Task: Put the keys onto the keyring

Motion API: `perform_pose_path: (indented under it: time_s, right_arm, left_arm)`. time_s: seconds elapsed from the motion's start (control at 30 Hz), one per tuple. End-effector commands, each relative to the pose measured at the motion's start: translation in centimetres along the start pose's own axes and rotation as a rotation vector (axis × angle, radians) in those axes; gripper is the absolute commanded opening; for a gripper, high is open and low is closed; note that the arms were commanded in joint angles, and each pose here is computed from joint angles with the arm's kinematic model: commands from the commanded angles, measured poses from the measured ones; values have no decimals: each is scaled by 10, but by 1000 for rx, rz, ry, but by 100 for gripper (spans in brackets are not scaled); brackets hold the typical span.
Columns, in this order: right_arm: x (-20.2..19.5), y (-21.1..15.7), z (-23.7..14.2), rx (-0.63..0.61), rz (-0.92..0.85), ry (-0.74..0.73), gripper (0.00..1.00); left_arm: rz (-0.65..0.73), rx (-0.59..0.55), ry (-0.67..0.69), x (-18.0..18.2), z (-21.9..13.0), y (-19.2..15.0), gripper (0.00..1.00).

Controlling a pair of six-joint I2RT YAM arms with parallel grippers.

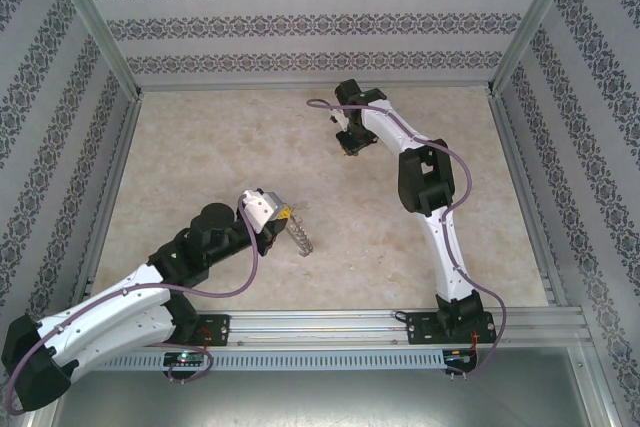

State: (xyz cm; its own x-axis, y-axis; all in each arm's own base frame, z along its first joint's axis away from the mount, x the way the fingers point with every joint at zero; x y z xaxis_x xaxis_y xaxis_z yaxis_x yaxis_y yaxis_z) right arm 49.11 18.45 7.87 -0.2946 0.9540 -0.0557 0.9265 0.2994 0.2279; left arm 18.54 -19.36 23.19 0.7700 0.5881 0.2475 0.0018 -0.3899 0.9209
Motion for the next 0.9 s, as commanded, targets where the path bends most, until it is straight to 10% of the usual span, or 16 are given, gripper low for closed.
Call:
perform_pose_path:
  time_s: [0.0, 0.87]
  right_arm:
    - [-2, 1, -2, 4, -20, -21, 26]
    - [-3, 1, 13, 32, -10, -23, 24]
  left_arm:
    - [22, -83, 28, 6, -4, 15, 0]
    - [34, -88, 35, 7, -5, 14, 0]
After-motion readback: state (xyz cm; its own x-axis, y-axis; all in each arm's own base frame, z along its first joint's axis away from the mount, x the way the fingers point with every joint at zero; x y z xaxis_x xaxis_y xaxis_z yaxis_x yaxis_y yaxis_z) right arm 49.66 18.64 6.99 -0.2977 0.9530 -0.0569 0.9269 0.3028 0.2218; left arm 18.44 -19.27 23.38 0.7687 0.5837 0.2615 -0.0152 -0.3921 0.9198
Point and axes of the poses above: each hand's point on the last joint's axis, 136 mm out from that joint toward the fingers, its own z axis out along the fingers, its own x axis along the line the jaws close on, y = z × x, the point moved 5 cm from there along -z, back along the fingers, and after that the axes turned 13 degrees about z, right-handed, at the moved point
